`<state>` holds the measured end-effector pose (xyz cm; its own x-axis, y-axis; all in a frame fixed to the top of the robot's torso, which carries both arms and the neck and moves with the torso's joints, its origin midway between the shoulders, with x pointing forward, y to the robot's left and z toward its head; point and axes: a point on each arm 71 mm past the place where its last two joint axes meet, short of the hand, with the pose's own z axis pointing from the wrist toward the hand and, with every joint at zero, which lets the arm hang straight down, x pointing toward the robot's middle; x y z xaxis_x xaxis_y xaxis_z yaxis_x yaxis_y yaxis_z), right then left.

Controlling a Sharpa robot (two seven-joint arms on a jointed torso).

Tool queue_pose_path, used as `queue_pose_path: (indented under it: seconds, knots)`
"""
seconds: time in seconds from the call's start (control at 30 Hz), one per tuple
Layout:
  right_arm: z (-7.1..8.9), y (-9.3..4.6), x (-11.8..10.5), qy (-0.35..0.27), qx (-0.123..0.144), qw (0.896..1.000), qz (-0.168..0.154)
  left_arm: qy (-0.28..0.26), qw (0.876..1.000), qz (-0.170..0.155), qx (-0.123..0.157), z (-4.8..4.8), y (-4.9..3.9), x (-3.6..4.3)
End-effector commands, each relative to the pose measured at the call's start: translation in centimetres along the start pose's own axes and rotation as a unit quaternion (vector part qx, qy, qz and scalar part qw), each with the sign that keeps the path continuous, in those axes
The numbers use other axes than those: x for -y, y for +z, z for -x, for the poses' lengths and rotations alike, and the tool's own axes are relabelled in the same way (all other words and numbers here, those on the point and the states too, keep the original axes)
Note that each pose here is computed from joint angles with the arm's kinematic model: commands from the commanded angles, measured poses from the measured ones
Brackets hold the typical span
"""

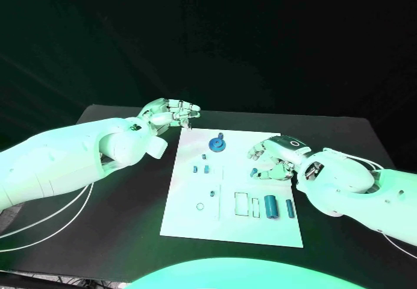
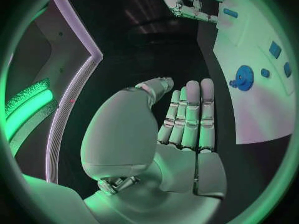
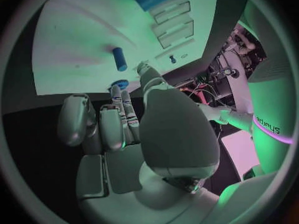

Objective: Assemble the parts on the task board

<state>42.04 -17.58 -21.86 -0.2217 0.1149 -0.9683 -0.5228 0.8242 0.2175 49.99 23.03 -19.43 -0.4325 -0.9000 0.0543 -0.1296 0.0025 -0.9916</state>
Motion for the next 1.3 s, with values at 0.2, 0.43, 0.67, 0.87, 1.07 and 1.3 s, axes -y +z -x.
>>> queue_pose_path:
  seconds: [0.2,0.43,0.67,0.87,1.07,1.3]
  knots:
    - [-1.0,0.3,0.9,-0.005,-0.063,0.998,-0.005,-0.003,1.000,-0.002,-0.010,-0.23,0.01,0.08]
    - [-1.3,0.7,1.1,-0.004,-0.067,0.998,-0.007,-0.003,1.000,-0.002,-0.009,-0.17,-0.03,0.07]
    - [-1.5,1.0,0.9,0.000,-0.063,0.998,-0.004,-0.003,1.000,-0.001,-0.010,-0.18,-0.04,0.06]
    - [-1.8,1.2,0.6,0.005,-0.063,0.998,0.001,-0.003,1.000,0.000,-0.010,-0.13,-0.07,0.05]
    - [-2.0,1.2,0.6,0.005,-0.065,0.998,0.000,-0.003,1.000,0.001,-0.010,-0.11,-0.10,0.04]
    - [-2.1,1.3,0.6,0.005,-0.064,0.998,-0.001,-0.003,1.000,0.002,-0.009,-0.07,-0.12,0.03]
